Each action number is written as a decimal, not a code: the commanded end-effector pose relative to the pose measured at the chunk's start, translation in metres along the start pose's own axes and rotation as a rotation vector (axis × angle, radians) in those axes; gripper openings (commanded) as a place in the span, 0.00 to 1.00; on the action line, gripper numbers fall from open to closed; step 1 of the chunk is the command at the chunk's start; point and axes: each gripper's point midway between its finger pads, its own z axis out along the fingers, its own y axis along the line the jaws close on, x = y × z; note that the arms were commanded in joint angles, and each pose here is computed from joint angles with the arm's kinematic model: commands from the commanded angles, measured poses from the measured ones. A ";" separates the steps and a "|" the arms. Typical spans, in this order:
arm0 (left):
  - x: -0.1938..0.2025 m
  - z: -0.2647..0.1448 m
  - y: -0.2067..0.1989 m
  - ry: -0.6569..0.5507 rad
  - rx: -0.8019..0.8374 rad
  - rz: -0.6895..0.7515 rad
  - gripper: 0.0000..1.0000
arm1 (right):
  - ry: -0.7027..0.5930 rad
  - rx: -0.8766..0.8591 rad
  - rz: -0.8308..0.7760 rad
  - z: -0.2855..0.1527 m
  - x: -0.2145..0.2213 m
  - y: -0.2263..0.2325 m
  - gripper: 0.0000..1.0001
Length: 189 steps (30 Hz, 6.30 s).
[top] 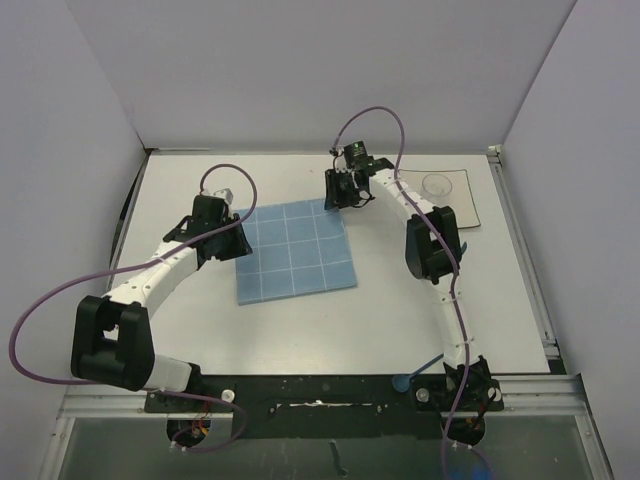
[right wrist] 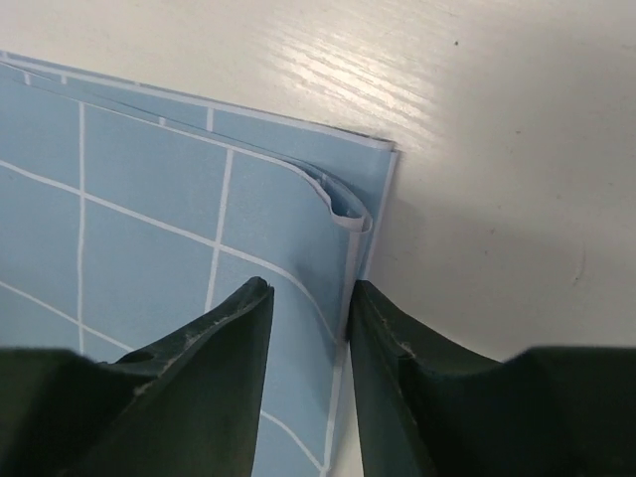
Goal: Set the dinner table for one person
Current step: Adjust the napkin at the center of the board.
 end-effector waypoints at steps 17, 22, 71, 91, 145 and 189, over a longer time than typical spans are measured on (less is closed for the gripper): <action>0.001 0.006 -0.001 -0.009 0.023 -0.015 0.24 | -0.064 -0.059 0.039 -0.008 -0.014 0.012 0.00; 0.001 0.012 -0.001 -0.001 0.021 -0.021 0.24 | -0.116 -0.100 0.034 -0.016 -0.035 0.027 0.00; 0.027 0.022 0.005 0.050 0.035 -0.042 0.20 | -0.148 0.015 0.108 -0.074 -0.006 0.002 0.00; 0.033 0.028 0.011 0.084 0.012 -0.031 0.18 | -0.129 -0.079 0.117 -0.007 -0.024 0.020 0.00; 0.015 0.003 -0.018 -0.034 0.114 0.021 0.14 | -0.326 0.075 0.094 -0.117 -0.071 -0.012 0.00; 0.119 0.065 -0.064 0.256 0.622 -0.420 0.00 | 0.179 -0.820 0.372 -0.033 0.244 0.115 0.00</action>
